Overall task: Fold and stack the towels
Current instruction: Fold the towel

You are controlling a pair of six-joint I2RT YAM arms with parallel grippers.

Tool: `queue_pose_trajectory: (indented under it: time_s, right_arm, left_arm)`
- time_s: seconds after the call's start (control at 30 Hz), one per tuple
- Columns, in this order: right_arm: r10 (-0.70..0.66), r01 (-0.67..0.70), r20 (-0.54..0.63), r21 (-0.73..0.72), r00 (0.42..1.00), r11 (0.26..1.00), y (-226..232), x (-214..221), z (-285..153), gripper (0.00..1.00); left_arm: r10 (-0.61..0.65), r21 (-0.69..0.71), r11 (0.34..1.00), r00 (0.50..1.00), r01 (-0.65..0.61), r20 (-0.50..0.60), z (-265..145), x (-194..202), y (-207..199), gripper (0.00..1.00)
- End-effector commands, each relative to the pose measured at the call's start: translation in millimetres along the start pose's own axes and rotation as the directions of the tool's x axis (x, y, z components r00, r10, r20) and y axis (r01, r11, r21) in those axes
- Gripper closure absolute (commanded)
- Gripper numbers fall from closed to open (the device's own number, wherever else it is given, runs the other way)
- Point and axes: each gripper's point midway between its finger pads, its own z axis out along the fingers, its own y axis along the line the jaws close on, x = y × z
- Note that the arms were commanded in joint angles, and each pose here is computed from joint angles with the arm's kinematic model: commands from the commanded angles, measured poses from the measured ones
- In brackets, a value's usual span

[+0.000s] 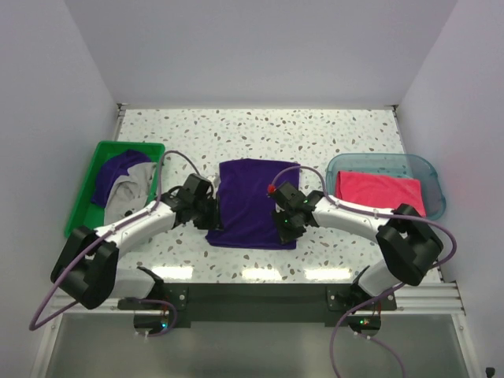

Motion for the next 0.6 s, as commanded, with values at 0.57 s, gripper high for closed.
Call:
queue_pose_trajectory:
  time_s: [0.57]
  right_arm:
    - [0.067,-0.056,-0.106,0.104,0.992,0.993,-29.6,54.1,24.7,0.75]
  left_arm:
    - [-0.197,-0.148,0.971,0.979,0.188,-0.045,22.6,57.6,47.2,0.91]
